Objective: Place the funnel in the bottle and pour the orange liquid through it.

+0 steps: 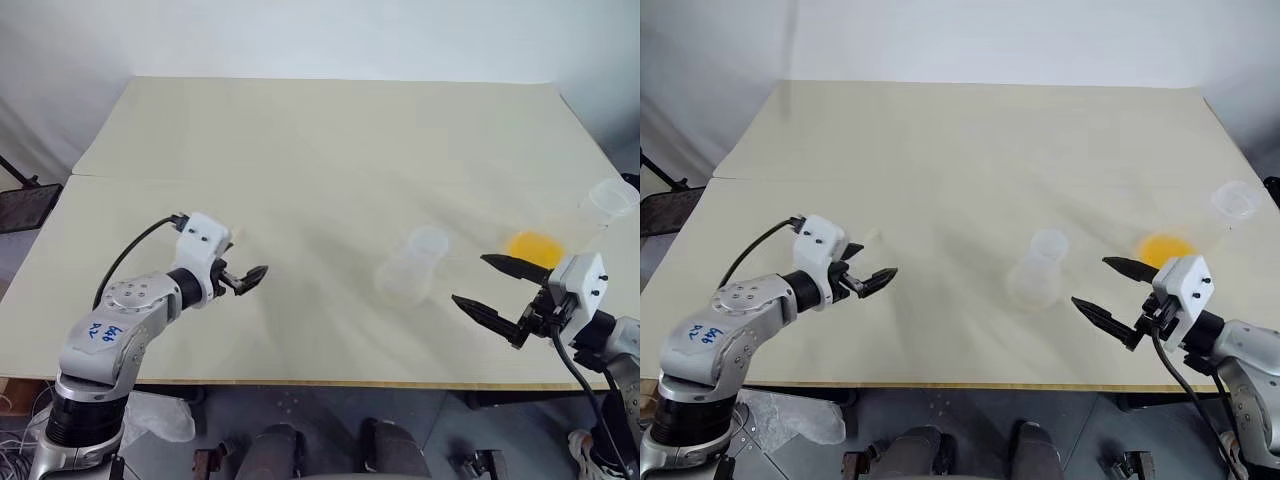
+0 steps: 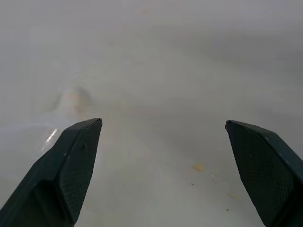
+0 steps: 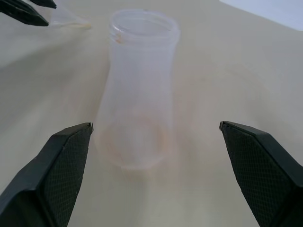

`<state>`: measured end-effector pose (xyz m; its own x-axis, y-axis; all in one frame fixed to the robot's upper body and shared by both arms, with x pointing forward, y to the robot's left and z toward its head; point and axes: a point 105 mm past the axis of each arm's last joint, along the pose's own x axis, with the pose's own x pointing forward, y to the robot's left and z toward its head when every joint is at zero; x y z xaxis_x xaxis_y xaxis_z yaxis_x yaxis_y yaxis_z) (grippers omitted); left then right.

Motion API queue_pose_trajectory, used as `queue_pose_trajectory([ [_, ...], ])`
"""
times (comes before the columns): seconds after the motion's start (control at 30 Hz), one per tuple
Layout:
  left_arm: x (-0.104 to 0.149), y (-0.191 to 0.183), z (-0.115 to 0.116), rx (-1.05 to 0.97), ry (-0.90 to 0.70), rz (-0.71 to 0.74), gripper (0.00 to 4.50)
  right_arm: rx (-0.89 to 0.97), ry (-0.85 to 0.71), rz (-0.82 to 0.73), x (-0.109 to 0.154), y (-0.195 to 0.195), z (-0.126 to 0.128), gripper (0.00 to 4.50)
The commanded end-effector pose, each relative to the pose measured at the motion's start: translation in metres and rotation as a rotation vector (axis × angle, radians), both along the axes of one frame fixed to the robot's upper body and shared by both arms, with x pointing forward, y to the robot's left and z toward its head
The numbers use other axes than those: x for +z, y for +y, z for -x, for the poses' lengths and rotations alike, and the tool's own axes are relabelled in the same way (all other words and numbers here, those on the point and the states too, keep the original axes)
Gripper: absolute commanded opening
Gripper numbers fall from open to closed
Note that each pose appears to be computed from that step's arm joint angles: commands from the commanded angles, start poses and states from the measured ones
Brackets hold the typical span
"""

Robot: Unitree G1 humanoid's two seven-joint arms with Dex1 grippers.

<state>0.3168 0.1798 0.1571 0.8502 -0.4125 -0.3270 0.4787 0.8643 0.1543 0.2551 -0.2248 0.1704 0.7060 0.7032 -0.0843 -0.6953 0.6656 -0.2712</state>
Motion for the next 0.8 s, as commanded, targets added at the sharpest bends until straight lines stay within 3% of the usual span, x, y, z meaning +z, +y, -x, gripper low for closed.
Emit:
queue_pose_trajectory([
  [0.03,0.007,0.006,0.002,0.023,-0.007,-0.027,4.44,0.014,-0.014,0.026,0.006,-0.001,0.000,4.50],
  [0.33,0.013,0.018,-0.001,0.080,-0.026,-0.050,4.44,0.020,-0.013,0.036,0.007,-0.003,-0.002,4.50],
  [0.57,0.033,0.036,-0.011,0.180,-0.103,-0.005,4.44,0.029,-0.011,0.040,0.007,-0.002,-0.005,4.50],
  [0.8,0.033,0.044,-0.011,0.230,-0.087,0.006,4.44,0.033,-0.010,0.043,0.007,-0.003,-0.006,4.50],
])
